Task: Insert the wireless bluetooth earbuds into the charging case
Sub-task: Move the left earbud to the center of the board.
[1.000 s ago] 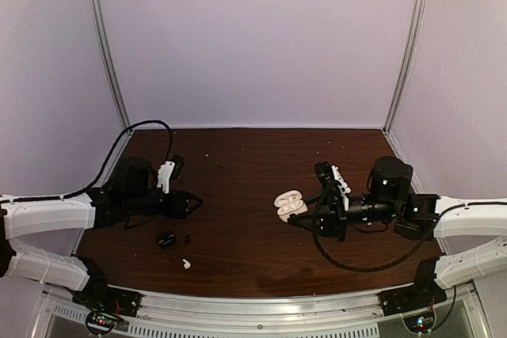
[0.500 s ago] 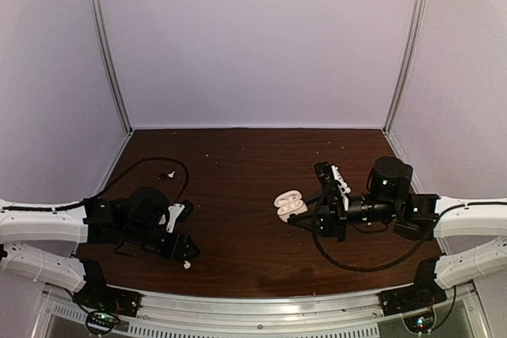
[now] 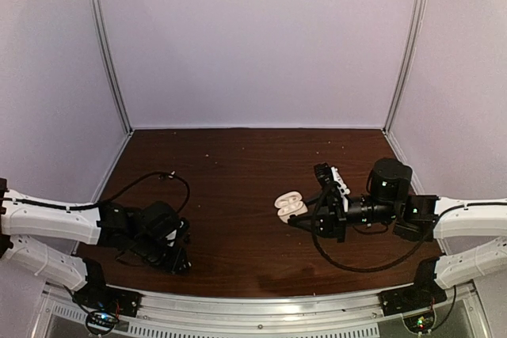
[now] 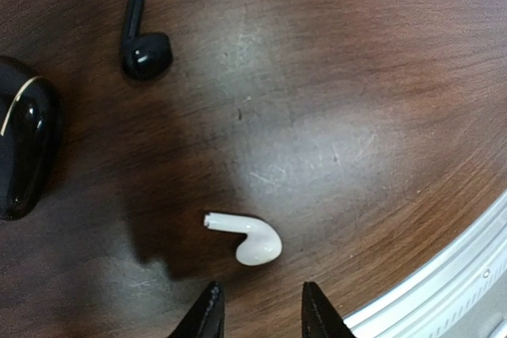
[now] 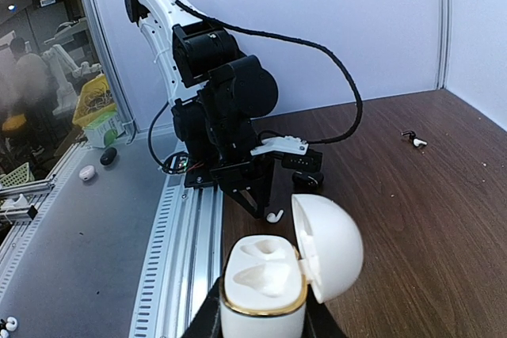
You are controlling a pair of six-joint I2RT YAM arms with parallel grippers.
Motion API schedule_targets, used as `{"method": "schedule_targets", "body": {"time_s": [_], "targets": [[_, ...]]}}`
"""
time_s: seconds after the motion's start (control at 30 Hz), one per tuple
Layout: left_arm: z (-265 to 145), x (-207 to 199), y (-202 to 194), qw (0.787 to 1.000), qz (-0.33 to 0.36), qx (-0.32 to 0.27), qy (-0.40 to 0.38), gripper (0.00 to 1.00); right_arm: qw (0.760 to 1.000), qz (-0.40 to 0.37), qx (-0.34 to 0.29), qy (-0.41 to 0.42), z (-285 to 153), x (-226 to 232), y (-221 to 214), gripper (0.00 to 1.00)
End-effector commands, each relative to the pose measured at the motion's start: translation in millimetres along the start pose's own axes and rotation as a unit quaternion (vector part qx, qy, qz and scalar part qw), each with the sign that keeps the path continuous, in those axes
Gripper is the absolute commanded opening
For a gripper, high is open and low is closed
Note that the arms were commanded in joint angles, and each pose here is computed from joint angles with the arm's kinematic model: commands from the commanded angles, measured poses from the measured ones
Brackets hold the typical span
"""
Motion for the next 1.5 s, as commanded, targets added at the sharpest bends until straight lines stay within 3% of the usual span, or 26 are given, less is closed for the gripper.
{"method": "schedule_targets", "body": {"time_s": [0.0, 0.43, 0.73, 0.9, 1.0, 1.1, 1.23, 1.47], "targets": [[3, -6, 9, 1.000, -0.007, -0.016, -0.005, 0.34, 1.000, -0.003, -0.011, -0.004, -1, 1, 3, 0.04], [24, -35, 44, 0.996, 0.008, -0.062, -0.060, 0.32, 1.000, -0.005, -0.009, -0.009, -2, 1, 2, 0.04], [27, -76, 101, 0.983, 0.033, -0.133, -0.124, 0.41, 1.000, -0.005, -0.012, -0.010, -4, 2, 3, 0.04], [2, -71, 123, 0.982, 0.097, -0.159, -0.041, 0.49, 1.000, -0.008, -0.013, -0.015, -7, 3, 4, 0.04], [-3, -55, 112, 0.985, 0.086, -0.146, -0.037, 0.50, 1.000, -0.006, -0.016, -0.018, -9, 3, 4, 0.04], [5, -52, 82, 0.986, 0.094, -0.109, -0.086, 0.50, 1.000, -0.001, -0.018, -0.018, -9, 3, 3, 0.04], [0, -52, 59, 0.985, 0.079, -0.126, -0.089, 0.49, 1.000, 0.004, -0.018, -0.016, -7, 2, 1, 0.04], [13, -46, 33, 0.992, 0.040, -0.091, -0.083, 0.42, 1.000, 0.002, -0.015, -0.015, -4, 0, 1, 0.04]]}}
Point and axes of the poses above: each gripper's point midway between its finger pads, its own z axis out along the fingers, its own x axis along the line the jaws close on, y = z × x, the point moved 7 cm from there along -z, back along the fingers, and after that the axes turned 8 degrees about z, right-handed, at the moved point
